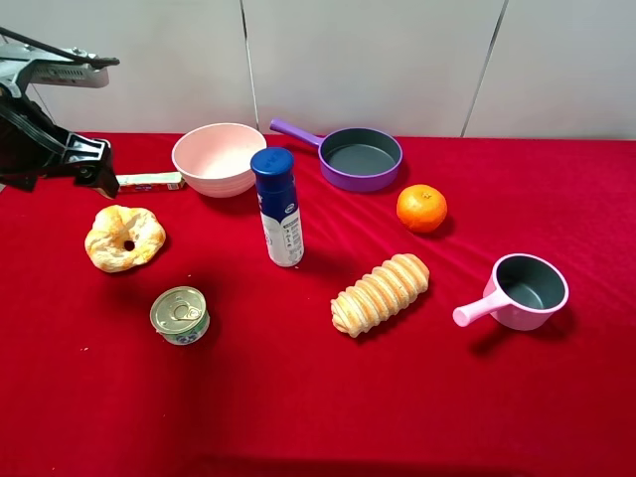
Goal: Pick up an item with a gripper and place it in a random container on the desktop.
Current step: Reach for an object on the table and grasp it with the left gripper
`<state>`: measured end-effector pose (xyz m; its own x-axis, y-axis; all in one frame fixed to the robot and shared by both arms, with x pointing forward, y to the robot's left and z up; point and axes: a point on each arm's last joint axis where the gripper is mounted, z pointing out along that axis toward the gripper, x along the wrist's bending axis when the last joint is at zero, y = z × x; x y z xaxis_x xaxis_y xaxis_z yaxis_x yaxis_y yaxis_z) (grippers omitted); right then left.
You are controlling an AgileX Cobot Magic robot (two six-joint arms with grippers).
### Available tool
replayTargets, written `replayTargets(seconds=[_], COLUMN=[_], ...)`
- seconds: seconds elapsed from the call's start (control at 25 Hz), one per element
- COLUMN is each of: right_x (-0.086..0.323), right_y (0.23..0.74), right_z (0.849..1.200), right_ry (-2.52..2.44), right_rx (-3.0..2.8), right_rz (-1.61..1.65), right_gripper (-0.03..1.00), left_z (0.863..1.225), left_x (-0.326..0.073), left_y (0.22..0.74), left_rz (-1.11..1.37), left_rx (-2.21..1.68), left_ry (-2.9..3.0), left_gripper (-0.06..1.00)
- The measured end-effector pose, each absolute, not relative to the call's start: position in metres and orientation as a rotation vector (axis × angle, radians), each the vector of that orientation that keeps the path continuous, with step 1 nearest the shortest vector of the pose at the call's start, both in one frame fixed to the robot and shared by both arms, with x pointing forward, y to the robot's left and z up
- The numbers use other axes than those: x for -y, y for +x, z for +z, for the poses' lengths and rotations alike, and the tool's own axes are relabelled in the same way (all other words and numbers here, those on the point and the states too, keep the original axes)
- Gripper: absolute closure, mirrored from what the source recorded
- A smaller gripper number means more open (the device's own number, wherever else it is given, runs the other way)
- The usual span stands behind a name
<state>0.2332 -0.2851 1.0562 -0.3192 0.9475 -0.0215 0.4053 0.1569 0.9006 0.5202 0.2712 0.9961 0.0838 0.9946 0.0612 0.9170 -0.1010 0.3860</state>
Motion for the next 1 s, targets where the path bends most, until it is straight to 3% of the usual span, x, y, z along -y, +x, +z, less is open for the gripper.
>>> replayTargets(seconds=[1.0], right_x=[0.2851], right_y=[0.2332], right_z=[1.0562], right_ry=[1.288], right_rx=[-1.818], right_rz=[1.123], right_gripper=[0.28], left_z=[0.9942], left_x=[-0.2768], left_y=[0.5145], left_rz=[0.431], left_rx=[-1.944], left_ry=[2.209], left_gripper=[0.04])
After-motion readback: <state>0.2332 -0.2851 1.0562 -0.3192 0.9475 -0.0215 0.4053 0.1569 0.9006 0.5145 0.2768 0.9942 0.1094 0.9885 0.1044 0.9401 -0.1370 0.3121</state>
